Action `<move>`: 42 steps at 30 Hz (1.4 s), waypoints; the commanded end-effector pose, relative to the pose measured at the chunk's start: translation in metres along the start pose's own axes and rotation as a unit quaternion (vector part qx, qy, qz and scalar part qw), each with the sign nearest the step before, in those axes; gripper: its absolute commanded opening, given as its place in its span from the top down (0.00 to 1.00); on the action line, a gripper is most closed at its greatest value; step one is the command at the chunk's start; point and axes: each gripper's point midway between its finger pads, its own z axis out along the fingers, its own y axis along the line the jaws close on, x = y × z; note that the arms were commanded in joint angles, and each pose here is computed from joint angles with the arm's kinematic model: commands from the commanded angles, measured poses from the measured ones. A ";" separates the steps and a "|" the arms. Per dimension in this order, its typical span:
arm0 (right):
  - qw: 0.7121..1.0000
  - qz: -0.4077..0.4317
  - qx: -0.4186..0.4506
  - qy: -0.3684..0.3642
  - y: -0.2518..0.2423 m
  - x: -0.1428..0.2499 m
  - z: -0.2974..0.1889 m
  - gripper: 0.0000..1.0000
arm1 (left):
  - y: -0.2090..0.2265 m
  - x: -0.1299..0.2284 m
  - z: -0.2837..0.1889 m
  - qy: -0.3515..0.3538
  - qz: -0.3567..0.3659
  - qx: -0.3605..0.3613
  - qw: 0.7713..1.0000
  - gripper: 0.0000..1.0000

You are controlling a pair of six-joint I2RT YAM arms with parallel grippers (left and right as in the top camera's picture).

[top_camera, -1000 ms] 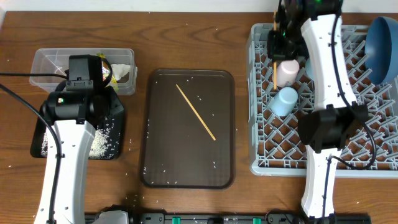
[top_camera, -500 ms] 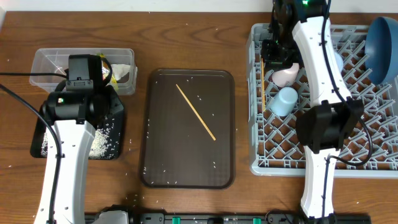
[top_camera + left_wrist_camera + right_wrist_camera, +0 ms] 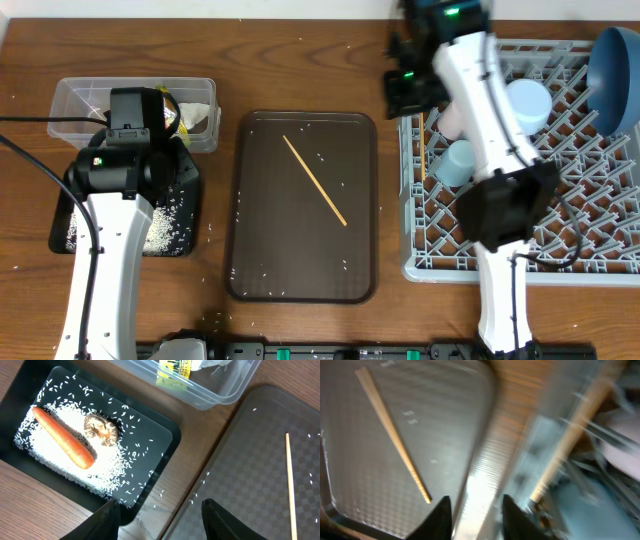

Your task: Sort waste into correct bins and load items into the dishwasher rack

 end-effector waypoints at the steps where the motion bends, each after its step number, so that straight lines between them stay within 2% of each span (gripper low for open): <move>1: 0.995 -0.093 0.016 -0.013 0.051 0.002 0.007 0.70 | 0.002 -0.001 0.000 -0.001 -0.004 -0.005 1.000 0.37; 6: 0.986 -0.154 0.054 -0.016 0.089 0.001 0.041 0.64 | 0.002 -0.001 0.000 -0.001 -0.004 -0.005 1.000 0.31; 13: 0.975 -0.215 0.048 0.030 0.123 0.029 0.095 0.60 | 0.002 -0.001 0.000 -0.001 -0.004 -0.005 1.000 0.25; 20: 0.970 -0.233 0.051 0.055 0.124 0.049 0.138 0.59 | 0.002 -0.001 0.000 -0.001 -0.004 -0.005 1.000 0.24; 31: 0.967 -0.233 0.049 0.089 0.112 0.074 0.176 0.58 | 0.002 -0.001 0.000 0.001 -0.004 -0.006 1.000 0.24; 39: 0.966 -0.231 0.053 0.107 0.103 0.088 0.191 0.77 | 0.002 -0.001 0.000 0.001 -0.004 -0.006 1.000 0.23; 42: 0.966 -0.230 0.055 0.107 0.102 0.088 0.192 0.89 | 0.002 0.000 0.000 0.001 -0.004 -0.006 1.000 0.23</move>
